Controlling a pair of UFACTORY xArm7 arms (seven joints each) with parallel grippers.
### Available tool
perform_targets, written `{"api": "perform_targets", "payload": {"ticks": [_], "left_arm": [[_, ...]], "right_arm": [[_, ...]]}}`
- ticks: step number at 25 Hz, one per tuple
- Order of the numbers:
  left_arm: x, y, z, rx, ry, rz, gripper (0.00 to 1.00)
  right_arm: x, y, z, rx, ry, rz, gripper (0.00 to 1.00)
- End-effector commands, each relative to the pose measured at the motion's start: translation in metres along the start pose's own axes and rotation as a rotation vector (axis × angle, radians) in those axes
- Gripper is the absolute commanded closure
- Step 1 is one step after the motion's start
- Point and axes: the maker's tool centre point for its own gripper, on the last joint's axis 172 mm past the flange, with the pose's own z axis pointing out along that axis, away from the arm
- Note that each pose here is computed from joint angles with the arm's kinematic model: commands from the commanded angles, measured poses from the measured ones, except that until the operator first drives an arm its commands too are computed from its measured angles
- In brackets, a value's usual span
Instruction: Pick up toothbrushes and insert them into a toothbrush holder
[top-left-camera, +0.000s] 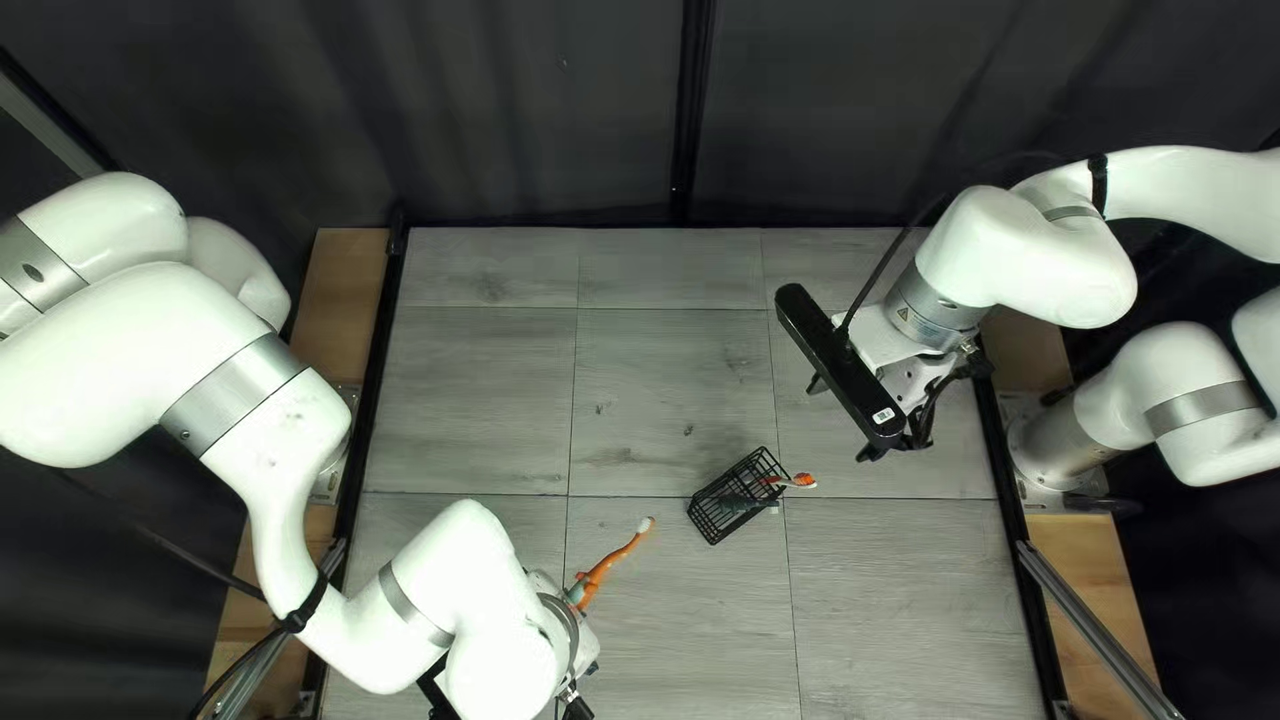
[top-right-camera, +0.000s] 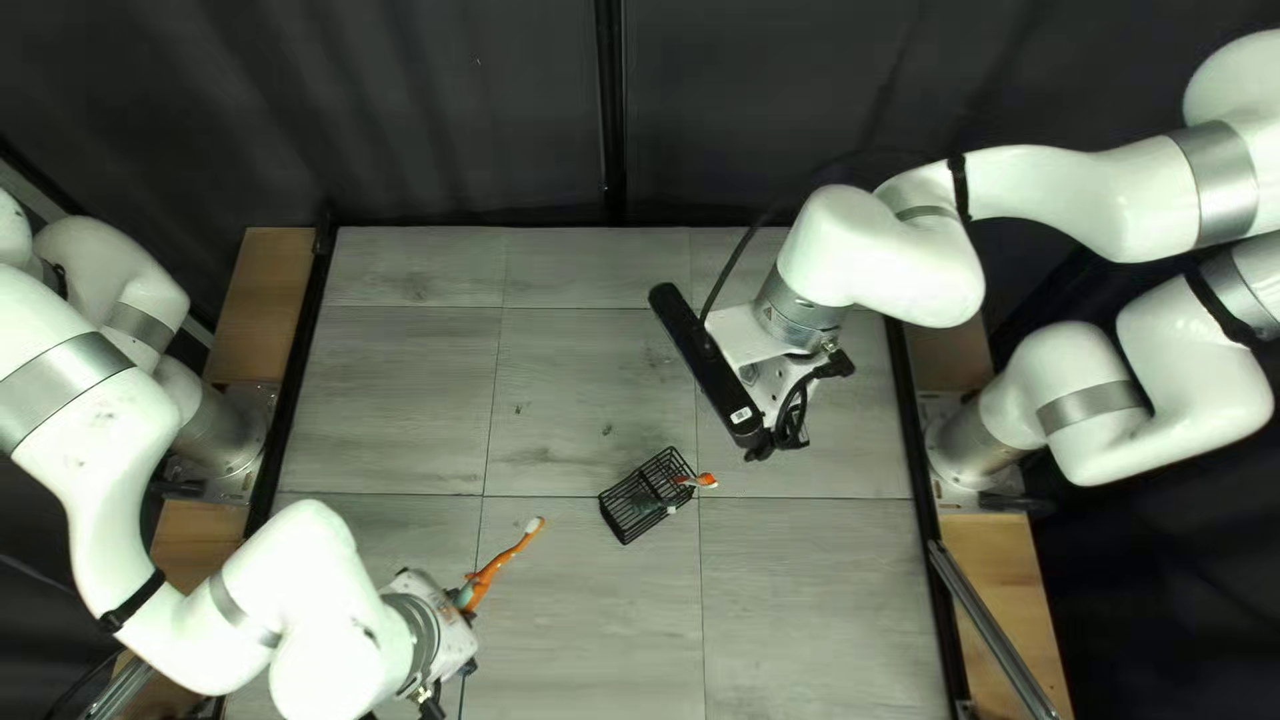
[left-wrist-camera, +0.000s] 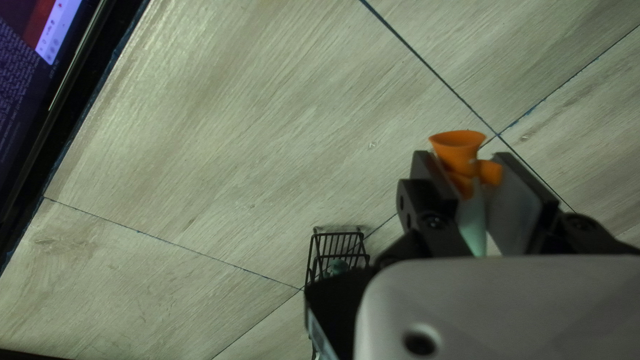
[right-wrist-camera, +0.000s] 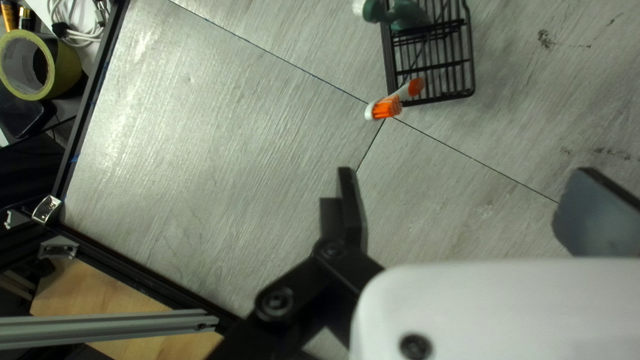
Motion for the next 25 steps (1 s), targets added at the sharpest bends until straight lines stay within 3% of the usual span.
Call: {"api": "perform_targets", "payload": {"ticks": [1,9,16,25], "left_arm": [[-0.005,-0.010,-0.003,-0.099,-0.021,0.042,1.00],[-0.004,0.005,0.002,-0.214,-0.031,0.050,1.00],[-0.002,0.031,0.007,-0.248,-0.036,0.005,1.00],[-0.008,0.038,0.012,-0.259,-0.065,-0.023,1.00]], "right_arm": [[0.009,0.000,-0.005,-0.059,0.086,0.090,0.00],[0.043,0.009,0.006,-0.119,0.221,0.238,0.00],[0.090,0.015,0.034,-0.088,0.250,0.231,0.00],[0.113,0.028,0.052,-0.078,0.303,0.198,0.00]]}}
